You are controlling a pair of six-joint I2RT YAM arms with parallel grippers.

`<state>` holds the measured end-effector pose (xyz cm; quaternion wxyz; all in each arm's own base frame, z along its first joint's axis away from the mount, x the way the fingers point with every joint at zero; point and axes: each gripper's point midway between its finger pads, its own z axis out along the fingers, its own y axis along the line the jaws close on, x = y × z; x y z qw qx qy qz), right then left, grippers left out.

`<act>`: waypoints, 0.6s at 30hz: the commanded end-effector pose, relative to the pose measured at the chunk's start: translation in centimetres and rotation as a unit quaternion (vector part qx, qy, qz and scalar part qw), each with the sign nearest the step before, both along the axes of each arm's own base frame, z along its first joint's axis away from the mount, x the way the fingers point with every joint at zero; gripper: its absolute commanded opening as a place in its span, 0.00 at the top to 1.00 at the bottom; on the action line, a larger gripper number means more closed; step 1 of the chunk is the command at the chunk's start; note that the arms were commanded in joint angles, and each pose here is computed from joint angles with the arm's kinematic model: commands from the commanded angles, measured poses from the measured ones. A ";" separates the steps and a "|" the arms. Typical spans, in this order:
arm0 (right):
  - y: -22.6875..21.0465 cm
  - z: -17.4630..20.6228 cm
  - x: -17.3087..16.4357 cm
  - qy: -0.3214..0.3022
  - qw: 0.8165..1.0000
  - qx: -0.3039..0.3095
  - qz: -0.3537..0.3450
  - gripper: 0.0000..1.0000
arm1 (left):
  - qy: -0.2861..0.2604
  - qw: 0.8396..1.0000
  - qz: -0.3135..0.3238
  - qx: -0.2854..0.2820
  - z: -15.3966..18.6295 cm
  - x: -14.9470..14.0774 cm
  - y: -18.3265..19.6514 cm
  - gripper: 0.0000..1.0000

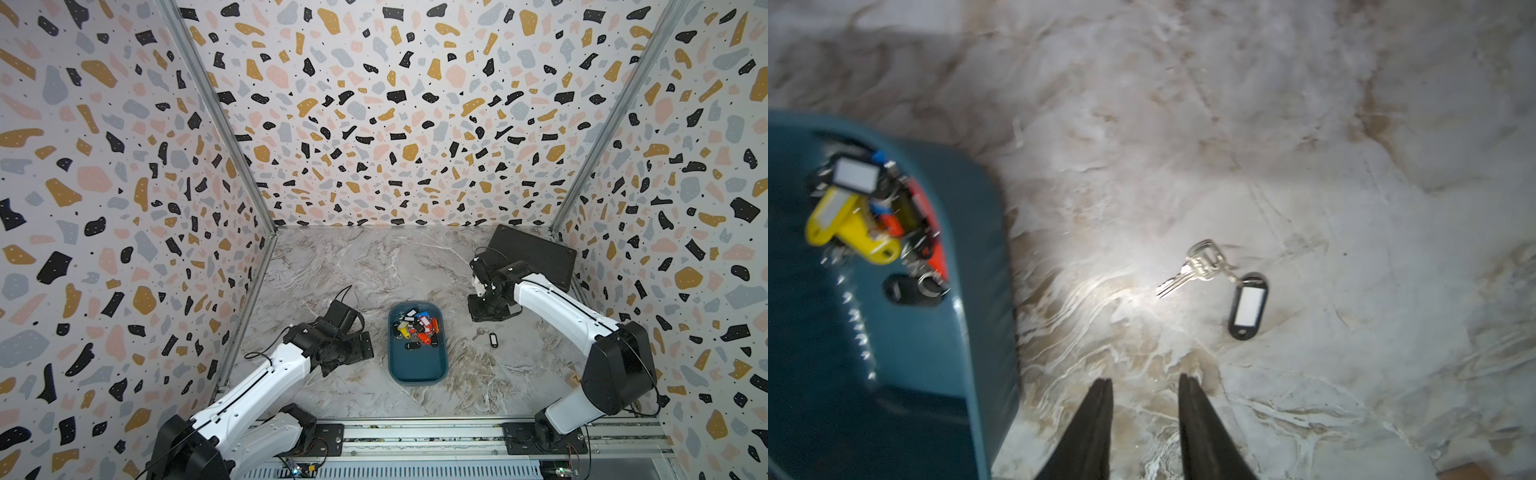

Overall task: Take the keys out of the storage box
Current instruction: Place the key at the center of the board, then pick up the key from the storage box.

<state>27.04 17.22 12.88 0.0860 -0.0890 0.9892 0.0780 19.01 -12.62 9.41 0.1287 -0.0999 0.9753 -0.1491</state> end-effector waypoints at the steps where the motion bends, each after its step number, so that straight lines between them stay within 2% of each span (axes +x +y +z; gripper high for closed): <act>1: 3.4 1.9 -2.5 0.009 0.997 0.033 0.065 0.69 | -0.008 1.000 0.005 -0.005 -0.1 0.3 0.0 0.03; 8: 9.5 1.2 -4.0 0.035 0.991 0.064 0.109 0.67 | -0.010 1.000 0.009 -0.013 -0.1 0.3 -0.2 0.04; 12: 11.7 0.2 -3.4 0.040 0.990 0.076 0.110 0.67 | -0.012 1.000 0.012 -0.015 0.0 0.0 0.0 0.04; 18: 14.3 -1.6 -2.2 0.047 0.984 0.094 0.144 0.58 | -0.021 0.999 0.020 -0.014 0.0 -0.2 0.5 0.04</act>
